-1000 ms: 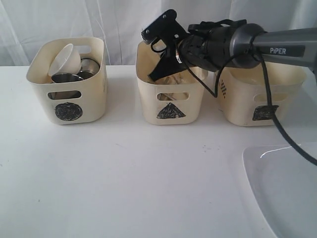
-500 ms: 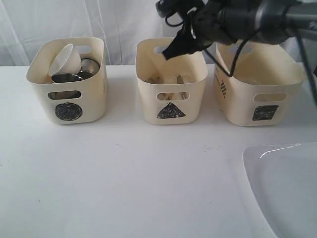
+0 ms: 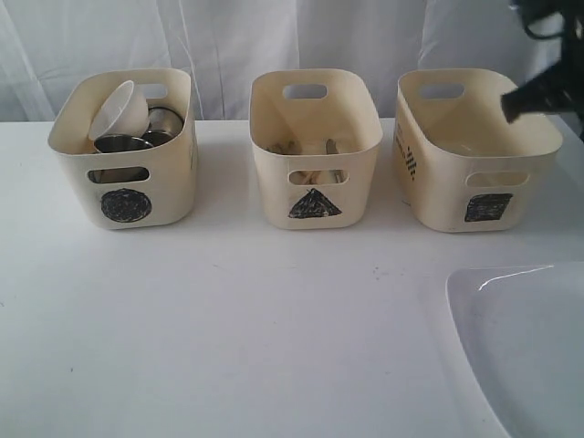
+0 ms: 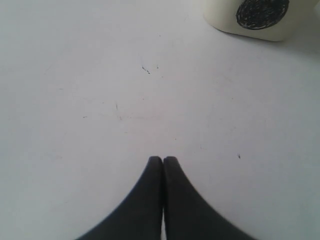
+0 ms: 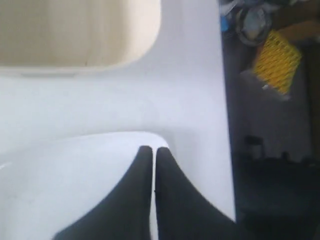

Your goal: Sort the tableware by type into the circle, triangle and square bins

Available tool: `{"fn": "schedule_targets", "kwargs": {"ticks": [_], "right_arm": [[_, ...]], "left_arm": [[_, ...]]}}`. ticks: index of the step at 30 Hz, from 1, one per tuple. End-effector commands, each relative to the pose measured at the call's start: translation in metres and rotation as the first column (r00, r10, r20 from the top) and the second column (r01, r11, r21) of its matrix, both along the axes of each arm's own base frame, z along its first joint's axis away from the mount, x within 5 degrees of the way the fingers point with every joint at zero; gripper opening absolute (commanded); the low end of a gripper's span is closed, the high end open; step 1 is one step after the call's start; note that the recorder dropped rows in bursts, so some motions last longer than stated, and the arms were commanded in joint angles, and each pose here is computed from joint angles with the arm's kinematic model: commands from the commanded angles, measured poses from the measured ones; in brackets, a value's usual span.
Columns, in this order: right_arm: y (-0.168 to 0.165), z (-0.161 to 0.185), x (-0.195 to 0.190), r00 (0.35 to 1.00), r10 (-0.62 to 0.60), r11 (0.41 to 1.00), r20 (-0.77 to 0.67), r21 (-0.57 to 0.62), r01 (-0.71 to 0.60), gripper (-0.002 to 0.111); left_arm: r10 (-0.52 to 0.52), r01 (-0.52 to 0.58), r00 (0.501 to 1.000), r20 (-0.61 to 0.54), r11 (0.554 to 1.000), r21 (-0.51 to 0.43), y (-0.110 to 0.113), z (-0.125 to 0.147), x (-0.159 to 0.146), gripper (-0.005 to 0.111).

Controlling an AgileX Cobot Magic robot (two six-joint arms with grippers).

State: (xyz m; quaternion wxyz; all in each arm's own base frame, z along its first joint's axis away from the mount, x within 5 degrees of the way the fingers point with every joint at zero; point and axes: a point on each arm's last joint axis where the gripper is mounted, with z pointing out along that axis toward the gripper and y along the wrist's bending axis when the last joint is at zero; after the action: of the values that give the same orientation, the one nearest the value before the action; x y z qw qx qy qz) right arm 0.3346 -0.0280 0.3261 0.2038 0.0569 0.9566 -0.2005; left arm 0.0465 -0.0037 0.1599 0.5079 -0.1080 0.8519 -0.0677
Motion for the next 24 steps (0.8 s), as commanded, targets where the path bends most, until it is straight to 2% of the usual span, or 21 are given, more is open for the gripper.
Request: {"fn": "schedule_targets", "kwargs": {"ticks": [1, 3, 5, 9, 11, 12, 13, 14, 15, 17, 19, 22, 24], "right_arm": [[-0.053, -0.012, -0.032, 0.993, -0.080, 0.979, 0.082, 0.196, 0.062, 0.000], [-0.079, -0.014, -0.048, 0.972, -0.138, 0.953, 0.192, 0.292, 0.077, 0.000], [-0.096, -0.018, -0.062, 0.938, -0.160, 0.927, 0.308, 0.373, 0.035, 0.000], [-0.105, -0.032, -0.071, 0.840, -0.255, 0.819, 0.478, 0.569, -0.075, 0.000], [-0.099, -0.037, -0.071, 0.791, -0.260, 0.759, 0.553, 0.624, -0.186, 0.000], [-0.087, -0.037, -0.070, 0.750, -0.207, 0.706, 0.629, 0.626, -0.330, 0.000], [-0.080, -0.035, -0.070, 0.724, -0.183, 0.660, 0.665, 0.628, -0.411, 0.000], [-0.070, -0.030, -0.072, 0.675, -0.157, 0.585, 0.721, 0.618, -0.525, 0.000], [-0.067, -0.028, -0.073, 0.653, -0.161, 0.561, 0.740, 0.613, -0.556, 0.000], [-0.068, -0.031, -0.082, 0.649, -0.247, 0.616, 0.719, 0.634, -0.468, 0.000], [-0.066, -0.046, -0.110, 0.651, -0.363, 0.718, 0.667, 0.646, -0.261, 0.000], [-0.039, -0.057, -0.149, 0.661, -0.383, 0.712, 0.645, 0.662, -0.233, 0.000], [-0.023, -0.067, -0.169, 0.714, -0.357, 0.705, 0.603, 0.675, -0.218, 0.000]], "left_arm": [[-0.004, 0.003, 0.999, -0.053, 1.000, -0.016, -0.001, -0.007, -0.002, 0.000], [-0.004, 0.003, 0.999, -0.053, 1.000, -0.016, -0.001, -0.007, -0.002, 0.000], [-0.004, 0.003, 0.999, -0.053, 1.000, -0.016, -0.001, -0.007, -0.002, 0.000], [-0.004, 0.003, 0.999, -0.053, 1.000, -0.016, -0.001, -0.007, -0.002, 0.000], [-0.004, 0.003, 0.999, -0.053, 1.000, -0.016, -0.001, -0.007, -0.002, 0.000], [-0.004, 0.003, 0.999, -0.053, 1.000, -0.016, -0.001, -0.007, -0.002, 0.000], [-0.004, 0.003, 0.999, -0.053, 1.000, -0.016, -0.001, -0.007, -0.002, 0.000], [-0.004, 0.003, 0.999, -0.053, 1.000, -0.016, -0.001, -0.007, -0.002, 0.000], [-0.004, 0.003, 0.999, -0.053, 1.000, -0.016, -0.001, -0.007, -0.002, 0.000], [-0.004, 0.003, 0.999, -0.053, 1.000, -0.016, -0.001, -0.007, -0.002, 0.000], [-0.004, 0.003, 0.999, -0.053, 1.000, -0.016, -0.001, -0.007, -0.002, 0.000], [-0.004, 0.003, 0.999, -0.053, 1.000, -0.016, -0.001, -0.007, -0.002, 0.000], [-0.004, 0.003, 0.999, -0.053, 1.000, -0.016, -0.001, -0.007, -0.002, 0.000]]}}
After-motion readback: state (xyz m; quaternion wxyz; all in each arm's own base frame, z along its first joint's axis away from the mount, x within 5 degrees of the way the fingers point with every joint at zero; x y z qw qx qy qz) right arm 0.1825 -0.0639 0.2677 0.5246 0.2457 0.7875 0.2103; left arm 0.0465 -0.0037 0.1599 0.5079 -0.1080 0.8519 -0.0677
